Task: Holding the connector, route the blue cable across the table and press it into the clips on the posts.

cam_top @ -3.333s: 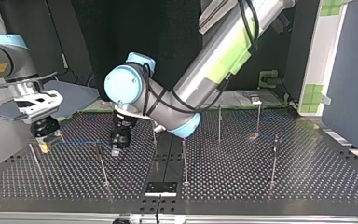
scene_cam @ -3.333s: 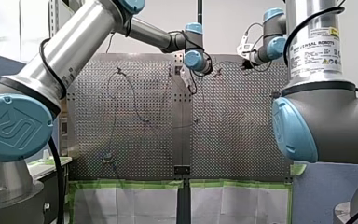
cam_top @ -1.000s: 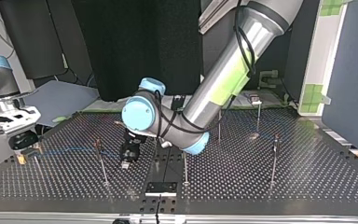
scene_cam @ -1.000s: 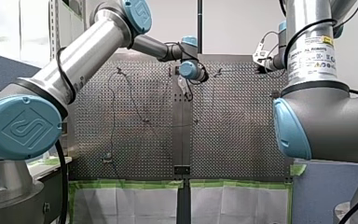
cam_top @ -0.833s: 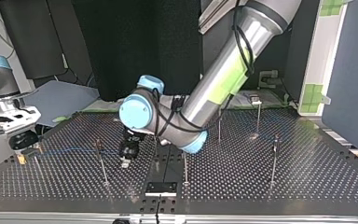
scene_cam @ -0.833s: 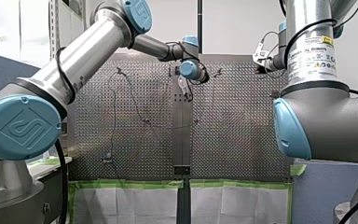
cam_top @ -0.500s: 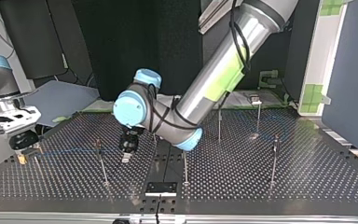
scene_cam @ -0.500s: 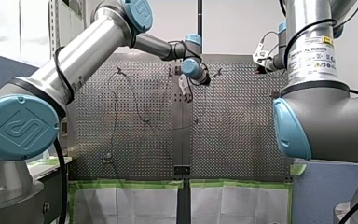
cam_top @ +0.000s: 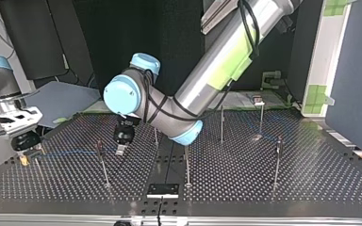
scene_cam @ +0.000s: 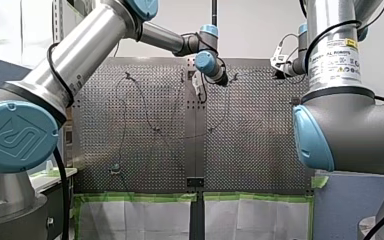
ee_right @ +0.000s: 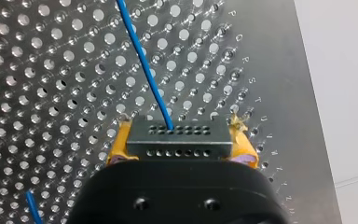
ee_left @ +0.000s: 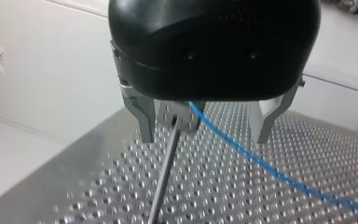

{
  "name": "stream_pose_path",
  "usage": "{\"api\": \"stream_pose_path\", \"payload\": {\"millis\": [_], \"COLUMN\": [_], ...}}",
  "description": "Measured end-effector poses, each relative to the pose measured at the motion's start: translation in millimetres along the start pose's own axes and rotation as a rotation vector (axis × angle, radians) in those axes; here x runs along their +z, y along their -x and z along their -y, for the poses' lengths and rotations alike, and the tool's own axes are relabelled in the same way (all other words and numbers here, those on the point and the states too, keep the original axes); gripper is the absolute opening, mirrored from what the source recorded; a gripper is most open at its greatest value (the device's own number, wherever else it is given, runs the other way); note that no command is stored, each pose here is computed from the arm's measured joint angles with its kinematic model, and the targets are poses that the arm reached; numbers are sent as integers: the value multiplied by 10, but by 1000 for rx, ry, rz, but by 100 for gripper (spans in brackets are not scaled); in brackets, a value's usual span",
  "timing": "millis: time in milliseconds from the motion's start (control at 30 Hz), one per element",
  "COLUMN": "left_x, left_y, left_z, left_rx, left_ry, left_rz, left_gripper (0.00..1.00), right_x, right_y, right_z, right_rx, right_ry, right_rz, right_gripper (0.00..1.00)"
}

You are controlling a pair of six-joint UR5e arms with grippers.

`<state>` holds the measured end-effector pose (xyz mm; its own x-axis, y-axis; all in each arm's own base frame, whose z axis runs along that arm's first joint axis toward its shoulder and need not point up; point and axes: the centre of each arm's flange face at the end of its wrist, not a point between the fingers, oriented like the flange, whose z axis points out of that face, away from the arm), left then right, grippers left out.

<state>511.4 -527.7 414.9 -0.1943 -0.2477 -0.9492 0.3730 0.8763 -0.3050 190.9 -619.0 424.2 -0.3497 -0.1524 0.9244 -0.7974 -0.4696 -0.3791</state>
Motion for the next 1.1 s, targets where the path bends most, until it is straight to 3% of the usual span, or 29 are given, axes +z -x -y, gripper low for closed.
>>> {"api": "stream_pose_path", "payload": {"millis": [233, 800, 1100], "left_x": [-223, -696, -954], "left_y": [119, 549, 717], "left_z": [39, 26, 55], "left_rx": [13, 56, 11], "left_ry": [9, 55, 45], "left_rz": [12, 172, 242], "left_gripper": [100, 100, 100], "right_x": [2, 11, 17], "right_y": [7, 28, 40], "right_z": [12, 55, 80], "right_rx": [0, 0, -1], "right_ry": [-2, -8, -13], "right_rz": [2, 6, 8], "right_gripper": [0, 0, 0]}}
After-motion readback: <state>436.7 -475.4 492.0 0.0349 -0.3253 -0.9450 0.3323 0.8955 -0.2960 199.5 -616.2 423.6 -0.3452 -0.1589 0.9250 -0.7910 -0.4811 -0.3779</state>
